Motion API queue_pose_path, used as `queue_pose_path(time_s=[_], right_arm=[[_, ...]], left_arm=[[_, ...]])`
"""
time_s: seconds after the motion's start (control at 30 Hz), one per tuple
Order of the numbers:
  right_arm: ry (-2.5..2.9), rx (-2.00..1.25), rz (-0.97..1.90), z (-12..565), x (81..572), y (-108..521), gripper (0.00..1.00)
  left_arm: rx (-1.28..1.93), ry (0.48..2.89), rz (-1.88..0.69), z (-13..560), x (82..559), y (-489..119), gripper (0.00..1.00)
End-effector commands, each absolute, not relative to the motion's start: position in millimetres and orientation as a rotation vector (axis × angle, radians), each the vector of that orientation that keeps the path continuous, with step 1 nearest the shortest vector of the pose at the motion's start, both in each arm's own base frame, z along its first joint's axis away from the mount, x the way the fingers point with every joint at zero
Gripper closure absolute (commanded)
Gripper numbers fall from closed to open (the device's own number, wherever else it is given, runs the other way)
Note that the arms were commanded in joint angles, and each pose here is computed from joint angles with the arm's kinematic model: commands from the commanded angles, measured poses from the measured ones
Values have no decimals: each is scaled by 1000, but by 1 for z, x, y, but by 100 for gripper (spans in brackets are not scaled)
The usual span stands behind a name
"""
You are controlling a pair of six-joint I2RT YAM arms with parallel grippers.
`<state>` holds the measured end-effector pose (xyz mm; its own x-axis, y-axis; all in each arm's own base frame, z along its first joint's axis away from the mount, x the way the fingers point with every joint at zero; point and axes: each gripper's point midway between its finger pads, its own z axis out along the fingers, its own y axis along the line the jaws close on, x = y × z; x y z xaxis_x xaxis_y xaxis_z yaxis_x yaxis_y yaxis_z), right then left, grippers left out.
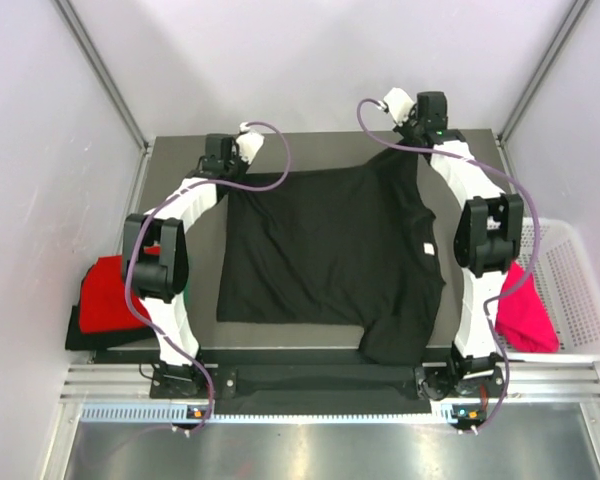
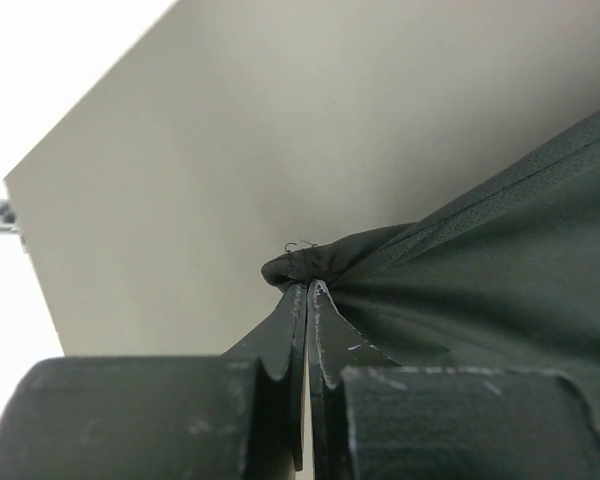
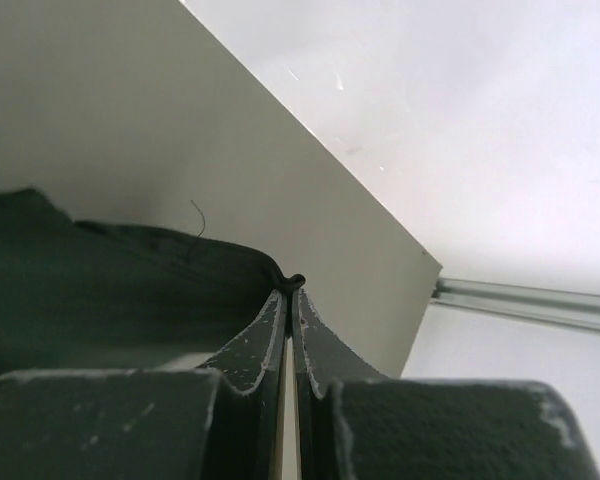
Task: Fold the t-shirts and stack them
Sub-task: Flatten the tshirt out, then fold the tshirt
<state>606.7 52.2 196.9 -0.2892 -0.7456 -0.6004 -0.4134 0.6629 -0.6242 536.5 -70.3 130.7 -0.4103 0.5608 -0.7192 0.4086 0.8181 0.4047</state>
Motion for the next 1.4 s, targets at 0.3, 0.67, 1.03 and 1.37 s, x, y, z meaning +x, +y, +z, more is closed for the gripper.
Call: queue_pose_path(time_s=[0.3,0.67,1.03,1.37], right_arm=[[1885,-798,-482,196,639,57,100],[1885,-770,-390,228,590,63,100],[1941,-753,-301,230,548,76,100],[1986,-742,-313,230,515,74,100]], left_arm=[[572,1916,282,183,600,-58,100],[598,1943,98,203,566,-80,100],[711,1993,147,172,546,-72,100],[734,2020,160,140,559,-63,100]])
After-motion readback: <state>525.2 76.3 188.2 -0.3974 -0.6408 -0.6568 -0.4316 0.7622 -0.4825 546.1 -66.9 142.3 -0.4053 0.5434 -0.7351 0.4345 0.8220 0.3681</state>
